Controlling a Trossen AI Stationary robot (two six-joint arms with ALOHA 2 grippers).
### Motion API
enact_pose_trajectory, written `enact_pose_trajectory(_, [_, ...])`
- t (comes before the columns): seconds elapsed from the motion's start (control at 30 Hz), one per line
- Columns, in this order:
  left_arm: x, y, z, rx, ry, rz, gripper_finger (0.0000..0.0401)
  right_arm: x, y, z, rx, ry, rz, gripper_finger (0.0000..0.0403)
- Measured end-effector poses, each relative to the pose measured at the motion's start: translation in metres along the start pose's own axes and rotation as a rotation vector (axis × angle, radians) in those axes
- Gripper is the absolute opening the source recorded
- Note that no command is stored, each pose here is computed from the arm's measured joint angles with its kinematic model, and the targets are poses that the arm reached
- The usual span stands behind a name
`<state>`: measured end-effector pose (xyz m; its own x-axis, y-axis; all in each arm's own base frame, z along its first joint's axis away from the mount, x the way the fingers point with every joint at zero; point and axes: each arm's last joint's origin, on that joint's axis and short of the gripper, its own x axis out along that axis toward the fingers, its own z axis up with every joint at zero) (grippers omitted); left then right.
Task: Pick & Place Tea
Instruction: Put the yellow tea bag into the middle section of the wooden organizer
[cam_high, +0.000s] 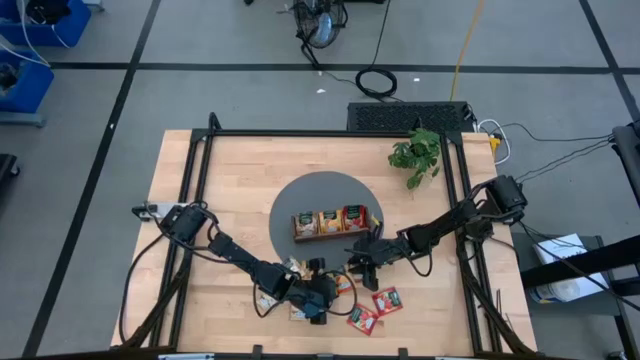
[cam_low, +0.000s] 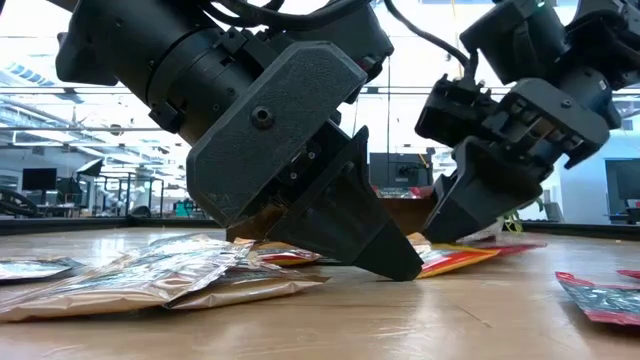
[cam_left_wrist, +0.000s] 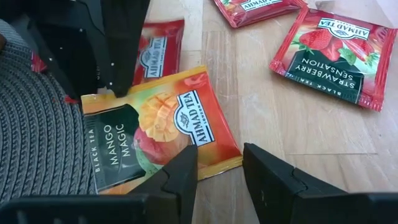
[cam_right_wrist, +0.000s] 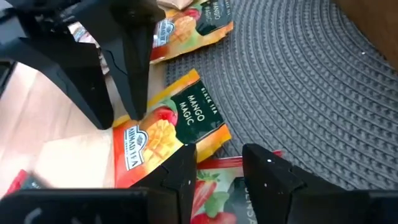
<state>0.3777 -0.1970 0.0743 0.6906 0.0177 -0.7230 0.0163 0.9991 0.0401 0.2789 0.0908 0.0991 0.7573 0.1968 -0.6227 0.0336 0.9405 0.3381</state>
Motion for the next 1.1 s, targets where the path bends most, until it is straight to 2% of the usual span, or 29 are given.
enact_pose_trajectory(0.27, [0.0000, -0.0002, -0.0002, 0.002, 0.003, -0.007, 0.0133, -0.0001, 0.0009, -0.0005, 0.053, 0.007, 0.010, 0.0116])
enact_pose_trajectory(0.47, [0.0000, -0.0002, -0.0003, 0.007, 0.003, -0.009, 0.0133, -0.0003, 0.0047, 0.0022, 0.111, 0.009, 0.095, 0.0116])
enact_pose_trajectory(1.1, [-0.0001, -0.0024, 0.0029, 0.039, -0.046, -0.002, 0.0133, 0.0005, 0.0073, 0.0028, 0.043, -0.017, 0.109, 0.0116])
